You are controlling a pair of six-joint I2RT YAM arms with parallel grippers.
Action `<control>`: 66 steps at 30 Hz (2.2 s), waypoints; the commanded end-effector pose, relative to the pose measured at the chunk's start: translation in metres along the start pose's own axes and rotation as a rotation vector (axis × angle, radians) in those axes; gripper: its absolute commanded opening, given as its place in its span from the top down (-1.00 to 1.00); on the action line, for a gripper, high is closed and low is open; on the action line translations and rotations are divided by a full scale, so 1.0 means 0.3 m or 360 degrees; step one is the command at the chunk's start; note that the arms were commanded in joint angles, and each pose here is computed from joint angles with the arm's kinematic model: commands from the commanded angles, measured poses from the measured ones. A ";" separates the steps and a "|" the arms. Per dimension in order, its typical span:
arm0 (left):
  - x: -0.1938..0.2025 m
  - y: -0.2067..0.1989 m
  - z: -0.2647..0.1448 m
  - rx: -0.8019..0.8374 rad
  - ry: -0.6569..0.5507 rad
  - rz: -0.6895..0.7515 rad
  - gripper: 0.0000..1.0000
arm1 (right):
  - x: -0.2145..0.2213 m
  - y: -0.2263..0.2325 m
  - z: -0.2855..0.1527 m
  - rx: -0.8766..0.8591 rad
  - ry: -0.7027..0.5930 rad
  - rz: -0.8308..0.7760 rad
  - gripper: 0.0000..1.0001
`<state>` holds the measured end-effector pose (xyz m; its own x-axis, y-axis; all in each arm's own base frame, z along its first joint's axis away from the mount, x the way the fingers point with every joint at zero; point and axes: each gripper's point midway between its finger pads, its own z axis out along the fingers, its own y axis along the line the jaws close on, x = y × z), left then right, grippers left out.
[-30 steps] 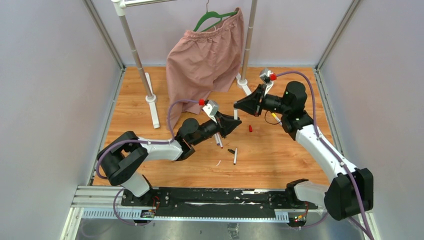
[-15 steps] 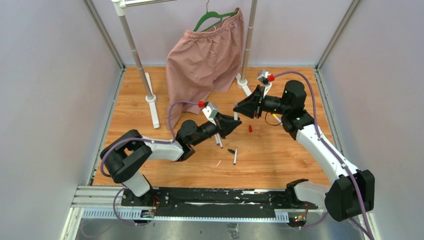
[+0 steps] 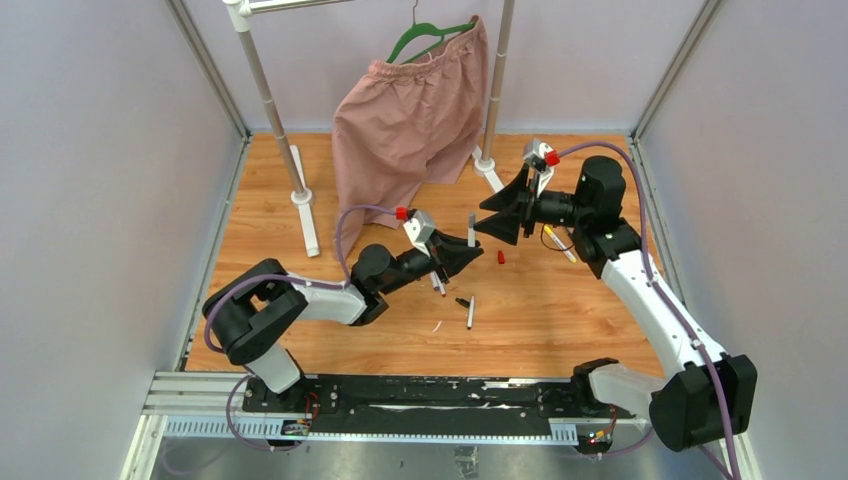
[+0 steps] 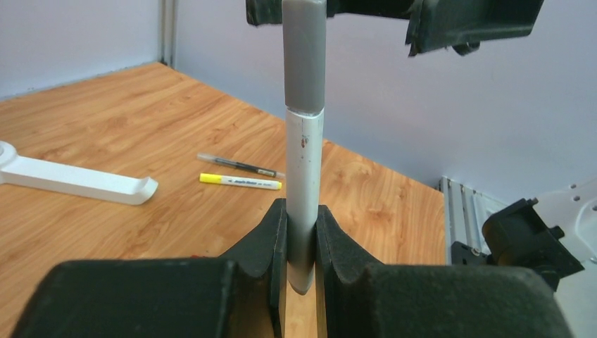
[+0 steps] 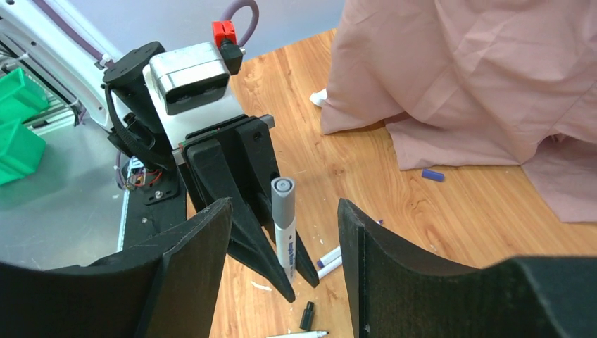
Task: Insert the pens into the pen caps
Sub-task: Insert the pen cap onto the pen, then press the pen cap onto the pen.
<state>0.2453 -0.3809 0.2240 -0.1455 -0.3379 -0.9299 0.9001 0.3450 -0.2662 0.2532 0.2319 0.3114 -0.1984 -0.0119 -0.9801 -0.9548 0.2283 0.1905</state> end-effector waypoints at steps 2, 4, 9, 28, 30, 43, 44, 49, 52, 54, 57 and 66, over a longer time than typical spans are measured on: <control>0.021 -0.041 -0.005 0.0121 0.0005 0.0017 1.00 | -0.043 0.030 -0.023 -0.0067 -0.0003 -0.0171 -0.24; 0.028 -0.059 -0.001 0.0151 0.0014 0.0017 1.00 | -0.039 0.028 -0.022 -0.0073 -0.0001 -0.0167 -0.24; 0.032 -0.074 0.005 0.0178 0.0024 0.0017 1.00 | -0.026 0.030 -0.015 -0.0103 -0.0004 -0.0129 -0.19; 0.027 -0.080 0.007 0.0189 0.0022 0.0011 1.00 | 0.010 0.049 0.018 -0.0195 0.0047 -0.0060 0.38; 0.026 -0.078 0.007 0.0183 0.0020 0.0012 1.00 | 0.012 0.054 0.020 -0.0209 0.0052 -0.0065 0.50; -0.119 -0.046 0.012 0.0025 -0.0209 -0.0061 1.00 | 0.073 0.041 0.046 -0.0182 0.0064 0.0011 1.00; -0.144 -0.042 0.010 0.0014 -0.0249 -0.0051 1.00 | 0.085 0.038 0.052 -0.0181 0.0071 0.0038 1.00; -0.287 0.008 -0.017 -0.0060 -0.0409 0.0010 1.00 | 0.156 0.042 0.094 -0.0251 0.0133 0.0180 1.00; -0.371 0.003 -0.041 0.0052 -0.0475 0.0057 1.00 | 0.184 0.051 0.114 -0.0307 0.0175 0.0268 1.00; -0.425 -0.032 -0.064 0.0202 -0.0513 0.0135 1.00 | 0.196 0.056 0.122 -0.0343 0.0196 0.0314 1.00; -0.476 -0.104 -0.086 0.0453 -0.0498 0.0234 1.00 | 0.225 0.081 0.139 -0.0420 0.0239 0.0366 1.00; -0.608 0.136 -0.154 -0.0429 -0.0621 0.0461 1.00 | 0.276 0.106 0.178 -0.0466 0.0321 0.0407 1.00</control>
<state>0.2546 -0.3327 0.2280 -0.1962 -0.2535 -0.9472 0.9050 0.3250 -0.2745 0.2629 0.2857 0.3069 -0.1337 -0.0137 -0.9909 -0.9899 0.0493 0.1329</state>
